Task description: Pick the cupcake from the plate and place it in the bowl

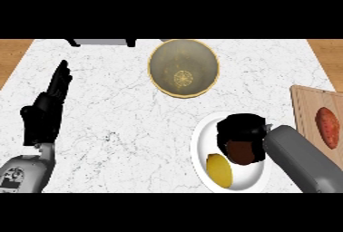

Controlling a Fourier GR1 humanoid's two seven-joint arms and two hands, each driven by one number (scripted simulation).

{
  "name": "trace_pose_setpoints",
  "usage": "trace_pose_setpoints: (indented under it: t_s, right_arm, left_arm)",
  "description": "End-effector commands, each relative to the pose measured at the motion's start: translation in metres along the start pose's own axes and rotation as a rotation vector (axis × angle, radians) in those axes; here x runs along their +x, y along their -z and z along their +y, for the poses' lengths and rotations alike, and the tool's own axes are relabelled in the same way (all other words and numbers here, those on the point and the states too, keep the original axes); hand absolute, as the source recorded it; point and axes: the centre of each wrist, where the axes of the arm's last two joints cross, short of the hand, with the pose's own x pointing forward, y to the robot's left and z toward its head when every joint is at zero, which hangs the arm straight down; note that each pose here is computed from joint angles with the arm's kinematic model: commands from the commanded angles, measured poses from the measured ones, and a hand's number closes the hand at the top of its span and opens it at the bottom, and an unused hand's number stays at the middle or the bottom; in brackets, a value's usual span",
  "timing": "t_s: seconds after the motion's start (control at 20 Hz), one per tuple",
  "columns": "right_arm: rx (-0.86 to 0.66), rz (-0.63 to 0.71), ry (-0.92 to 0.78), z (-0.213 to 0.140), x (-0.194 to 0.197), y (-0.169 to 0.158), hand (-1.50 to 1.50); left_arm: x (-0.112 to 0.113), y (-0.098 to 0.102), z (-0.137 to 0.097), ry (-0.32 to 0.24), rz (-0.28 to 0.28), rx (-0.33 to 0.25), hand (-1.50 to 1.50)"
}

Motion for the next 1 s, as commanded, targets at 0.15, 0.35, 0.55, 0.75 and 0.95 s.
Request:
trace_pose_setpoints:
  t_s: [0.15, 0.35, 0.55, 0.75, 0.95]
  right_arm:
    - [-0.037, 0.027, 0.094, 0.007, 0.057, 0.099, 1.5]
    - [-0.097, 0.158, 0.148, 0.013, 0.098, 0.154, 1.5]
    - [-0.198, 0.235, 0.136, 0.006, 0.13, 0.16, 1.5]
    - [-0.362, 0.271, 0.235, 0.003, 0.169, 0.159, 1.5]
    - [-0.617, 0.245, 0.337, -0.016, 0.214, 0.15, 1.5]
  left_arm:
    - [-0.002, 0.004, -0.004, 0.016, 0.013, 0.014, 0.0]
    - [-0.009, 0.001, 0.0, 0.012, 0.042, 0.004, 0.0]
    - [0.002, 0.007, 0.0, -0.004, 0.01, -0.011, 0.0]
    - [-0.007, 0.002, -0.001, 0.009, 0.009, -0.01, 0.0]
    - [-0.006, 0.002, -0.004, 0.012, 0.007, -0.025, 0.0]
